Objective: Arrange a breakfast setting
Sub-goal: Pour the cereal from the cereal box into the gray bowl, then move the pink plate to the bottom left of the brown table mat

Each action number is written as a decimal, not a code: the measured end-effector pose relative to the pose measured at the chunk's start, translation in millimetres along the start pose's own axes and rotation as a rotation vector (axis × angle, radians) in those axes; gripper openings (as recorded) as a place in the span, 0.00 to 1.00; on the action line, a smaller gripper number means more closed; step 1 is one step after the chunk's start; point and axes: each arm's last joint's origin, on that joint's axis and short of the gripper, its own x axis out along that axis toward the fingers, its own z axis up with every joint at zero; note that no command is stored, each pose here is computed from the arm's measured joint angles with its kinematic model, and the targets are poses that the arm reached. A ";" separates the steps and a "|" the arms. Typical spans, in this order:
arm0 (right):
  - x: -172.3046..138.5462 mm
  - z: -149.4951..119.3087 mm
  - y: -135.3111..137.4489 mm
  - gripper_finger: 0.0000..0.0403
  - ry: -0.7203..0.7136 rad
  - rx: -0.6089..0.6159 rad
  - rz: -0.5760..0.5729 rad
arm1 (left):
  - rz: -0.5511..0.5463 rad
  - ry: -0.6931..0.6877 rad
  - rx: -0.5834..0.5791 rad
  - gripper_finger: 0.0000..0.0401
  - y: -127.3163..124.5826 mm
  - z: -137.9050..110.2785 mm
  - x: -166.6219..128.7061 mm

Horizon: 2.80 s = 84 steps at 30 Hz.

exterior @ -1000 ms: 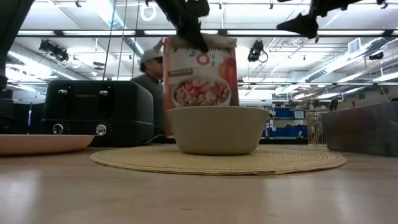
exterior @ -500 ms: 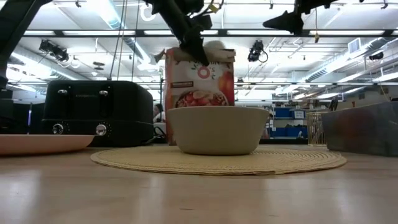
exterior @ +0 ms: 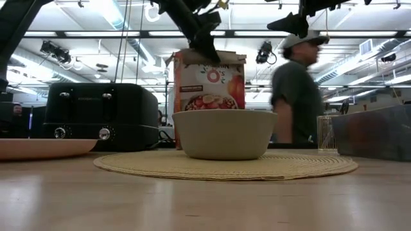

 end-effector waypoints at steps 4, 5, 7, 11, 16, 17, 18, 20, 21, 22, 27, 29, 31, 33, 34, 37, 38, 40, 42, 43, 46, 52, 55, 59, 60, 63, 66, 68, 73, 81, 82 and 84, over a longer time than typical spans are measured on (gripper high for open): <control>0.0 -0.4 -2.1 0.98 0.011 -0.002 0.000 | 0.004 -0.033 0.000 0.37 -1.4 5.5 -9.6; 0.0 -0.9 -3.0 0.98 0.017 -0.006 -0.005 | 0.005 -0.036 -0.001 0.40 -0.8 7.2 -13.3; -0.1 -1.7 -4.6 0.98 0.029 -0.012 -0.011 | -0.002 -0.065 0.000 0.44 -0.4 15.5 -23.6; 0.1 -3.3 -8.3 0.97 0.050 -0.018 -0.030 | -0.043 -0.102 -0.024 0.49 -0.3 31.9 -51.3; -0.5 -8.9 -12.6 0.95 0.108 0.008 -0.071 | -0.110 -0.162 -0.076 0.49 -4.4 51.8 -99.0; -0.7 -10.4 -13.1 0.94 0.124 0.018 -0.079 | -0.133 -0.174 -0.091 0.49 -6.2 54.3 -112.0; -1.5 -11.9 -13.3 0.94 0.150 0.025 -0.093 | -0.157 -0.188 -0.105 0.48 -8.5 56.5 -126.1; -2.6 -11.3 -9.5 0.93 0.204 0.014 -0.109 | -0.198 -0.203 -0.132 0.48 -13.0 56.1 -155.8; -3.3 -9.9 -6.4 0.92 0.229 -0.003 -0.111 | -0.215 -0.206 -0.147 0.47 -17.5 54.8 -170.2; -4.7 -8.8 -3.4 0.91 0.260 -0.021 -0.117 | -0.227 -0.208 -0.165 0.47 -21.0 52.4 -183.5; -8.9 -2.1 12.0 0.91 0.398 -0.030 -0.132 | -0.332 -0.113 -0.258 0.45 -50.2 29.9 -234.5; -8.5 -1.7 21.0 0.91 0.447 -0.049 -0.110 | -0.369 -0.040 -0.287 0.45 -66.8 18.9 -248.2; -6.7 -2.1 31.1 0.91 0.484 -0.073 -0.091 | -0.374 0.044 -0.308 0.45 -85.6 7.4 -255.2; -4.8 -0.5 41.1 0.91 0.488 -0.066 -0.089 | -0.386 0.128 -0.316 0.45 -106.8 -5.2 -257.9; -3.8 1.0 45.7 0.91 0.483 -0.054 -0.098 | -0.400 0.166 -0.318 0.45 -117.5 -11.7 -258.2; -1.1 4.0 58.5 0.90 0.453 0.006 -0.139 | -0.423 0.275 -0.322 0.45 -150.9 -35.1 -254.5; 0.0 3.9 62.3 0.90 0.447 0.031 -0.152 | -0.414 0.309 -0.324 0.45 -161.5 -44.2 -251.2; 3.6 -0.7 70.3 0.89 0.463 0.085 -0.170 | -0.391 0.382 -0.329 0.45 -182.6 -65.8 -244.2; 9.1 -9.5 81.4 0.89 0.506 0.141 -0.177 | -0.374 0.434 -0.333 0.45 -202.6 -88.6 -235.9; 12.9 -15.4 89.2 0.88 0.536 0.159 -0.167 | -0.375 0.454 -0.336 0.45 -212.8 -100.7 -230.9; 25.9 -36.3 112.5 0.87 0.618 0.226 -0.171 | -0.365 0.487 -0.332 0.45 -240.9 -133.6 -214.2; 47.4 -73.5 149.8 0.84 0.752 0.370 -0.222 | -0.351 0.475 -0.322 0.45 -278.3 -182.0 -161.2; 53.3 -84.3 167.8 0.82 0.825 0.391 -0.196 | -0.243 0.567 -0.401 0.45 -273.2 -199.5 -132.5; 57.7 -86.9 185.2 0.80 0.845 0.394 -0.174 | -0.135 0.651 -0.452 0.45 -264.7 -213.9 -102.7; 58.0 -85.8 188.3 0.80 0.846 0.394 -0.168 | -0.146 0.667 -0.468 0.45 -265.1 -214.8 -96.7; 57.5 -76.4 196.5 0.80 0.831 0.412 -0.140 | -0.177 0.691 -0.494 0.45 -270.1 -218.2 -82.8; 55.1 -66.8 202.0 0.80 0.814 0.424 -0.114 | -0.156 0.716 -0.506 0.45 -274.0 -224.3 -73.4; 52.5 -61.0 203.7 0.80 0.799 0.425 -0.105 | -0.131 0.739 -0.517 0.45 -275.8 -229.0 -67.5; 50.1 -51.0 204.6 0.80 0.769 0.409 -0.096 | -0.079 0.791 -0.523 0.42 -280.4 -238.6 -57.5; 50.6 -46.3 202.1 0.80 0.762 0.361 -0.082 | -0.086 0.786 -0.523 0.18 -285.6 -239.8 -55.2; 51.1 -46.1 201.6 0.80 0.765 0.355 -0.078 | -0.085 0.787 -0.522 0.13 -286.1 -239.9 -56.0; 50.0 -44.2 200.3 0.80 0.768 0.344 -0.069 | -0.084 0.792 -0.528 0.06 -287.5 -239.8 -58.4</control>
